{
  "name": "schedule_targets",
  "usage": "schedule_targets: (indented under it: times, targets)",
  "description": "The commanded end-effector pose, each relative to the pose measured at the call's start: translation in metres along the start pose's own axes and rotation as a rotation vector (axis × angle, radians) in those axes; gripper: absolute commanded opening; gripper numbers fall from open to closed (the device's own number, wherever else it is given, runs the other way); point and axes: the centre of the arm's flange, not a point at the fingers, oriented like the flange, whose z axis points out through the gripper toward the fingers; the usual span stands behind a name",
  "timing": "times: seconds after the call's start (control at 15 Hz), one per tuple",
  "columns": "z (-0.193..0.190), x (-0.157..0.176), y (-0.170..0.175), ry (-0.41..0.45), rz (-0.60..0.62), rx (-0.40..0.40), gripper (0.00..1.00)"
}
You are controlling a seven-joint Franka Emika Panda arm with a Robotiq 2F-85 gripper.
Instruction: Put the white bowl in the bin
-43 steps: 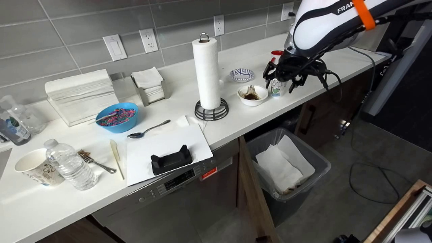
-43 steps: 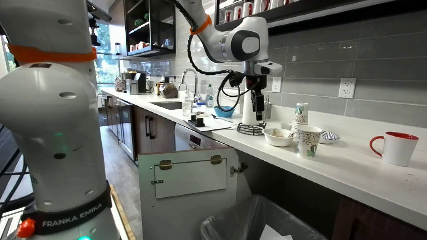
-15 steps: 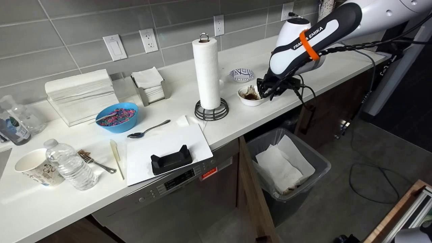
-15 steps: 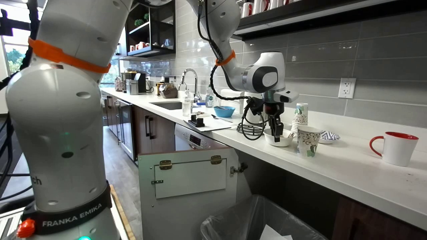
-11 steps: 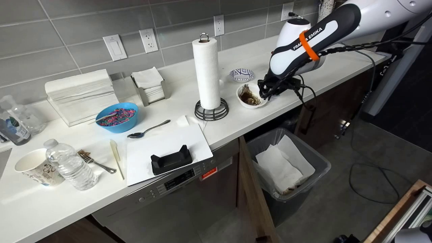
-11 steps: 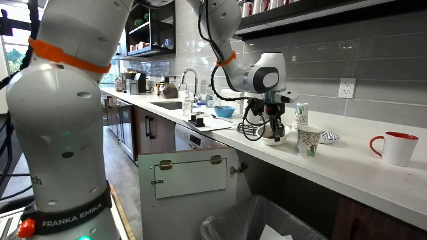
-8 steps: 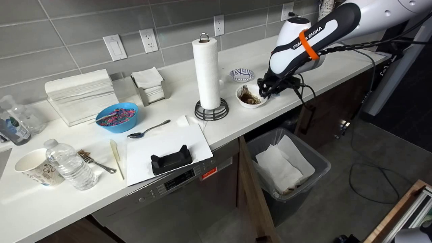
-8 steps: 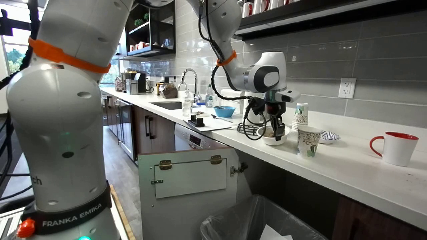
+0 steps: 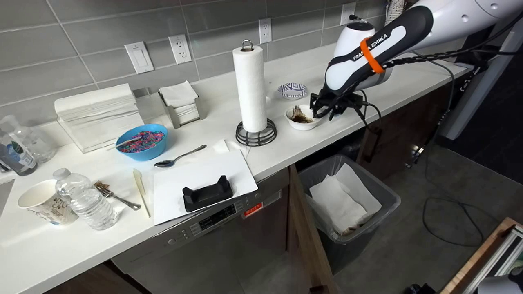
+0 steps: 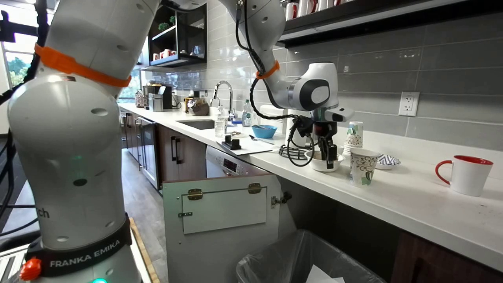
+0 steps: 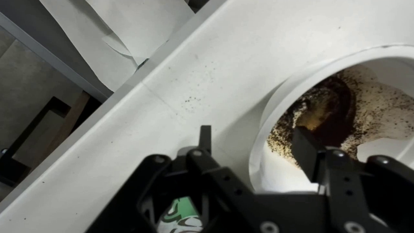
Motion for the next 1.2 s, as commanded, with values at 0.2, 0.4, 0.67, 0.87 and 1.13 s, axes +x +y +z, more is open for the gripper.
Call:
schedule_targets:
  times: [0.2,0.4,0.67,0.87,1.13]
  targets:
    - [0.015,0.009,-0.007,0.001,-0.024,0.018,0.11]
    - [0.017,0.012,-0.009,0.003,-0.024,0.025,0.00]
    - [0.008,0.014,-0.011,0.011,-0.031,0.043,0.03]
    - [-0.007,0.004,-0.008,-0.054,-0.107,0.103,0.02]
    - [-0.026,-0.031,0.004,-0.134,-0.259,0.144,0.02]
